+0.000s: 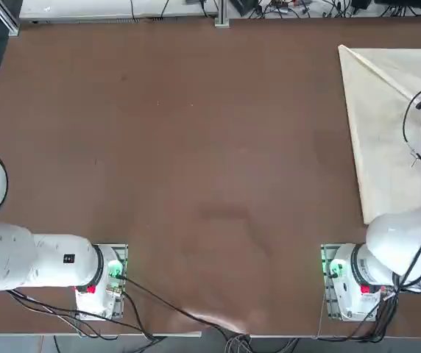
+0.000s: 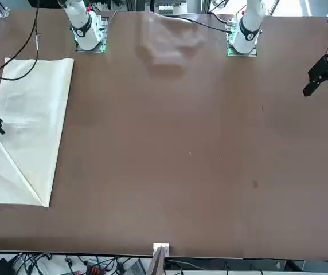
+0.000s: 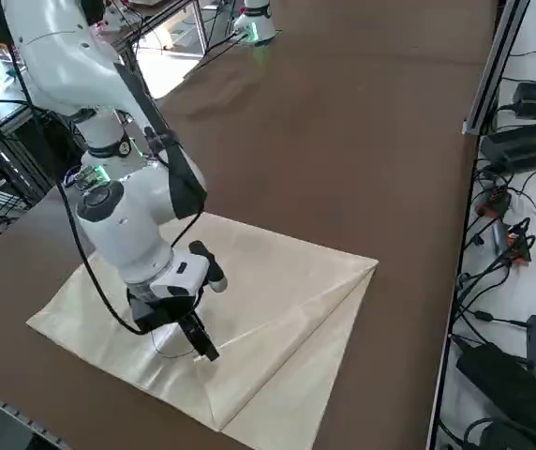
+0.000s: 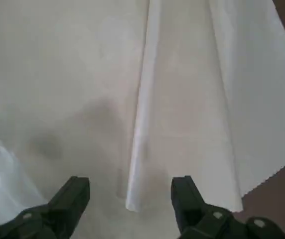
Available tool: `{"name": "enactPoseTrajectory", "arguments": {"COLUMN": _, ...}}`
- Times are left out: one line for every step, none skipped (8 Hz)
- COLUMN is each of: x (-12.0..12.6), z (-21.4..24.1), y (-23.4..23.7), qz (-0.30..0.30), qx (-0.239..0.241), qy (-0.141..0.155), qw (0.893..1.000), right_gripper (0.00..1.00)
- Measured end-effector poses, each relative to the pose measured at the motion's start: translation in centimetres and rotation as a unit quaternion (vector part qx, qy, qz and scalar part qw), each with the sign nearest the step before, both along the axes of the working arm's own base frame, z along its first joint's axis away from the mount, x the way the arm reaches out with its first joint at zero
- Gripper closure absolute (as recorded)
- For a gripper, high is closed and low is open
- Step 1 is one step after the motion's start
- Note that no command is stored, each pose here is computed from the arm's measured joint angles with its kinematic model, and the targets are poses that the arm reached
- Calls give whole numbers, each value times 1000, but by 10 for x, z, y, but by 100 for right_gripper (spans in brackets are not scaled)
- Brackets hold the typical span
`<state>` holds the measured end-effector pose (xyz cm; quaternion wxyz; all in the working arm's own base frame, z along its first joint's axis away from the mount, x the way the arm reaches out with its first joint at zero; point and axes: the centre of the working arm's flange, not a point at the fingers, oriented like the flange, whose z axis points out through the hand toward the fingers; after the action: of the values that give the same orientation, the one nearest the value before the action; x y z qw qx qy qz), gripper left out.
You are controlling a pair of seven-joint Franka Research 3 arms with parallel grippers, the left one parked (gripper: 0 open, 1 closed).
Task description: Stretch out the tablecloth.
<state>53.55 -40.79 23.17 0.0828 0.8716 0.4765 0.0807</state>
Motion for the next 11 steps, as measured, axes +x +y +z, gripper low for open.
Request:
{"name": "enactPoseTrajectory", "arguments": {"x": 2, "z": -9, "y": -4, "qz": 3, "qx": 9, "qy": -4, "qw": 1000, "right_gripper": 0}}
{"name": "enactPoseTrajectory", "arguments": {"x": 3, "z": -21, "y": -9, "qz": 8, "qx": 20, "qy": -8, "qw": 1000, "right_gripper": 0}}
{"name": "enactPoseTrajectory", "arguments": {"x": 3, "z": -32, "y": -15, "qz": 14, "qx": 28, "qy": -13, "qw": 999, "right_gripper": 0}}
{"name": "enactPoseTrajectory", "arguments": {"x": 4, "z": -39, "y": -21, "qz": 15, "qx": 32, "qy": -16, "qw": 999, "right_gripper": 0}}
{"name": "enactPoseTrajectory", "arguments": {"x": 5, "z": -42, "y": -24, "qz": 15, "qx": 33, "qy": -18, "qw": 999, "right_gripper": 0}}
{"name": "enactPoseTrajectory", "arguments": {"x": 6, "z": -41, "y": -24, "qz": 16, "qx": 33, "qy": -20, "qw": 999, "right_gripper": 0}}
{"name": "enactPoseTrajectory", "arguments": {"x": 8, "z": -40, "y": -23, "qz": 18, "qx": 32, "qy": -21, "qw": 999, "right_gripper": 1}}
{"name": "enactPoseTrajectory", "arguments": {"x": 9, "z": -39, "y": -23, "qz": 18, "qx": 32, "qy": -22, "qw": 999, "right_gripper": 8}}
{"name": "enactPoseTrajectory", "arguments": {"x": 10, "z": -39, "y": -23, "qz": 19, "qx": 32, "qy": -23, "qw": 999, "right_gripper": 18}}
{"name": "enactPoseTrajectory", "arguments": {"x": 10, "z": -38, "y": -22, "qz": 20, "qx": 32, "qy": -23, "qw": 999, "right_gripper": 39}}
{"name": "enactPoseTrajectory", "arguments": {"x": 11, "z": -38, "y": -22, "qz": 21, "qx": 32, "qy": -24, "qw": 999, "right_gripper": 52}}
